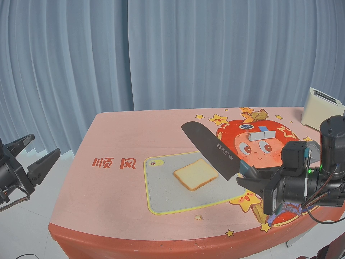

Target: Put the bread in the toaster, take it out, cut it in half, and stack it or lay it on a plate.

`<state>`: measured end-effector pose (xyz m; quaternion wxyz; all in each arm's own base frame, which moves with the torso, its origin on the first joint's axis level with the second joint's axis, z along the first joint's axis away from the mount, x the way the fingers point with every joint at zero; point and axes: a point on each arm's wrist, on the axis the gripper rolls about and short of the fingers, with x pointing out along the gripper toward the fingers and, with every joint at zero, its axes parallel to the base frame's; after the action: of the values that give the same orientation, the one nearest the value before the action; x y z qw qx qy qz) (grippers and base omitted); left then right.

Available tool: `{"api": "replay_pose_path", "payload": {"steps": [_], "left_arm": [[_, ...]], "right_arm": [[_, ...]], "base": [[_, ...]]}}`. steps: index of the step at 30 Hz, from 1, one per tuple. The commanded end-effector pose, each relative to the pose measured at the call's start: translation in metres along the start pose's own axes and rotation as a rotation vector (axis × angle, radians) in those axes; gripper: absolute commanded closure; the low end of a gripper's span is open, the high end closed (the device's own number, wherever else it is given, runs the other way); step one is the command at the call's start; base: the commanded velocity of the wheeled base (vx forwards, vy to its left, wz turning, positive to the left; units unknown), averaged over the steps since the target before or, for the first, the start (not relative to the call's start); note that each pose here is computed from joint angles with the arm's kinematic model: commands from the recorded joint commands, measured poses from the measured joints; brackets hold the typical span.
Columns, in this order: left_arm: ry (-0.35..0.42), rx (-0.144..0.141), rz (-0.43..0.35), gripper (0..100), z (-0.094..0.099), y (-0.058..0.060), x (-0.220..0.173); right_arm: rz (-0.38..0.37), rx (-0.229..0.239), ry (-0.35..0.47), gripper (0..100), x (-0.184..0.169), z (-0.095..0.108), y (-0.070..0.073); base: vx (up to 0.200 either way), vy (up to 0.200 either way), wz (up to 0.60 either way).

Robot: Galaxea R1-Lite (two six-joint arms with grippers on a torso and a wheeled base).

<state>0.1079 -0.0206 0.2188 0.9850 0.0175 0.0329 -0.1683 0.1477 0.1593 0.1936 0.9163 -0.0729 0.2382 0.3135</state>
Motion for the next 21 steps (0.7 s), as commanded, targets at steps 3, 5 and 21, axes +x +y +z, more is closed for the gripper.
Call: {"api": "replay_pose_path", "payload": {"steps": [3, 5, 21], "left_arm": [[-0.007, 0.001, 0.000, 0, 0.0011, -0.0002, -0.0011], [-0.007, 0.001, 0.000, 0, 0.0011, -0.0002, -0.0011], [-0.017, -0.012, -0.014, 0, 0.0086, 0.0010, 0.0083]], "right_arm": [[0.002, -0.003, 0.006, 100, 0.0011, -0.0007, 0.0008], [0.002, -0.003, 0.006, 100, 0.0011, -0.0007, 0.0008], [0.013, -0.011, 0.016, 100, 0.0018, -0.0032, 0.0037]], "base": [[0.000, 0.000, 0.00], [0.000, 0.000, 0.00], [0.000, 0.000, 0.00]]}}
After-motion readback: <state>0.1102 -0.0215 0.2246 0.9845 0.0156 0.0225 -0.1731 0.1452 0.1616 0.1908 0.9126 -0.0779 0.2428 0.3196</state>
